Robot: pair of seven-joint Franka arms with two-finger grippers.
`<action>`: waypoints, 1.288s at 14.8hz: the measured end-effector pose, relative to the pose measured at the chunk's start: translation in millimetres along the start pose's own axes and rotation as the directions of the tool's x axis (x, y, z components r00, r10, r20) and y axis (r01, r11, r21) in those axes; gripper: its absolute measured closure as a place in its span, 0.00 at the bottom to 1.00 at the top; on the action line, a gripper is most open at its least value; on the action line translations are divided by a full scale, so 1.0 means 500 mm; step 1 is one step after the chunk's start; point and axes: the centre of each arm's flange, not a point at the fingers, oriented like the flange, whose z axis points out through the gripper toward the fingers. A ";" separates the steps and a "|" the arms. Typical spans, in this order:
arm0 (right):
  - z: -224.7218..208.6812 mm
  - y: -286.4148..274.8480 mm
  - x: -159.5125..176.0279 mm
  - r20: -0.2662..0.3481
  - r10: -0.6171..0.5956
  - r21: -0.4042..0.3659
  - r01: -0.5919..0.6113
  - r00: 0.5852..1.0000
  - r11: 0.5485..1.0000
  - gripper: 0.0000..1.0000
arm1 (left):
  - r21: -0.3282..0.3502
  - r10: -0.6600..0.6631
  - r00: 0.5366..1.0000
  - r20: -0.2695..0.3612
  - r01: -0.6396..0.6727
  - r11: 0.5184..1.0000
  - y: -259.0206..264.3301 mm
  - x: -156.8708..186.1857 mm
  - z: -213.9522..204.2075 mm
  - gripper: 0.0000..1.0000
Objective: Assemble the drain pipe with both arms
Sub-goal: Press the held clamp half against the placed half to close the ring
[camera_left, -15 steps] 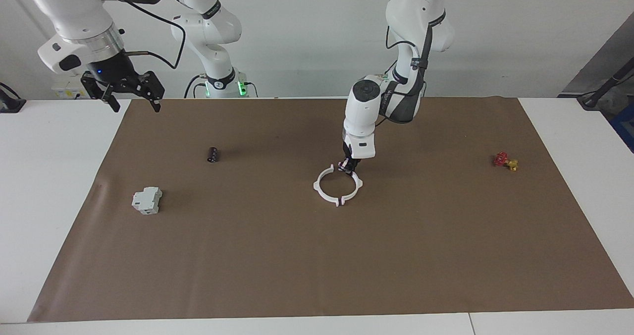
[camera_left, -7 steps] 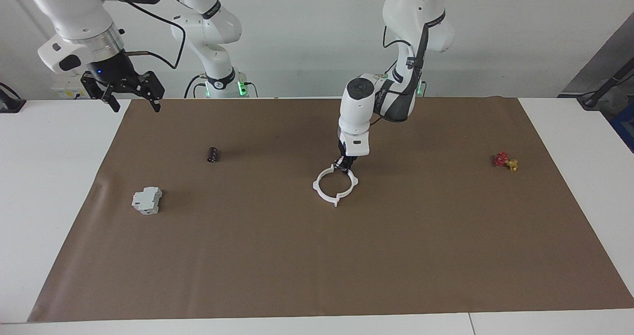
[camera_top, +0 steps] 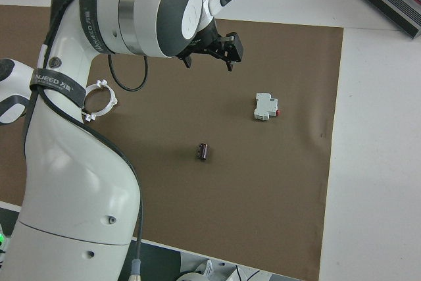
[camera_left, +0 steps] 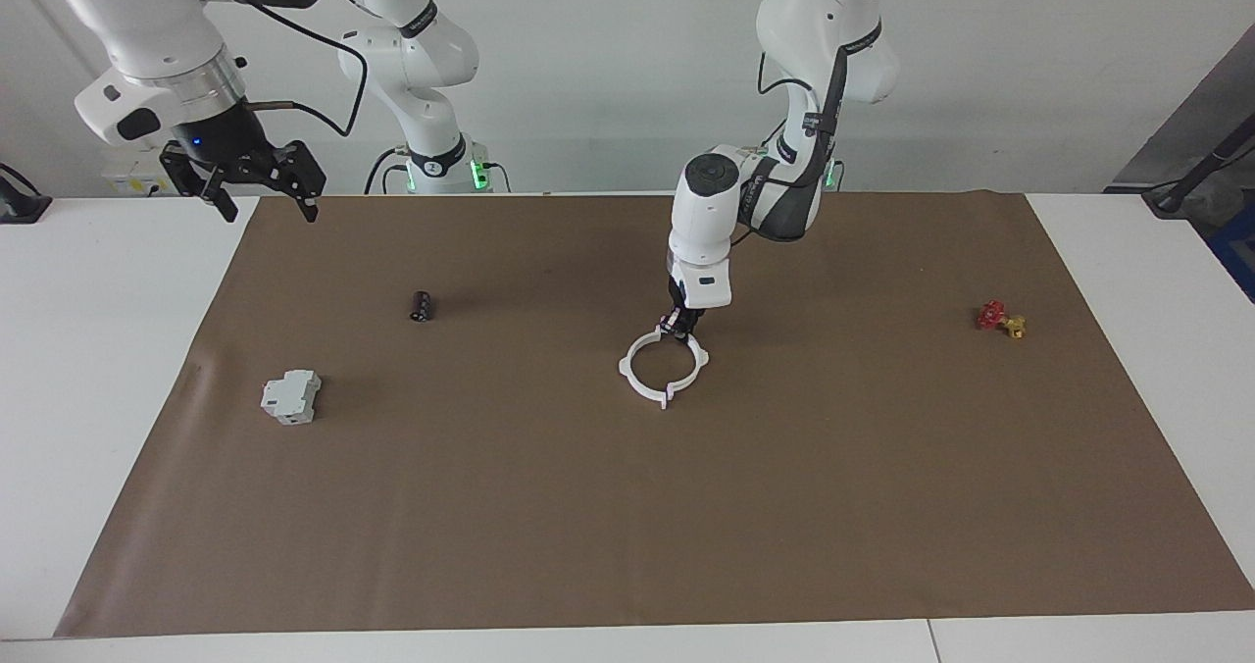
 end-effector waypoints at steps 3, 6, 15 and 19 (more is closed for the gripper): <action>0.000 0.000 0.000 0.000 0.000 0.000 0.000 1.000 1.000 0.00 | 0.004 -0.001 1.000 -0.004 0.001 1.000 -0.001 0.003 0.005 0.93; 0.000 0.000 0.000 0.000 0.000 0.000 0.000 1.000 1.000 0.00 | 0.002 -0.001 1.000 -0.009 0.001 1.000 0.003 0.005 0.012 0.93; 0.000 0.000 0.000 0.000 0.000 0.000 0.000 1.000 1.000 0.00 | -0.010 0.007 1.000 -0.026 -0.007 1.000 0.024 0.014 0.014 0.93; 0.000 0.000 0.000 0.000 0.000 0.000 0.000 1.000 1.000 0.00 | 0.001 0.026 0.999 -0.043 -0.026 1.000 0.025 0.012 0.018 0.93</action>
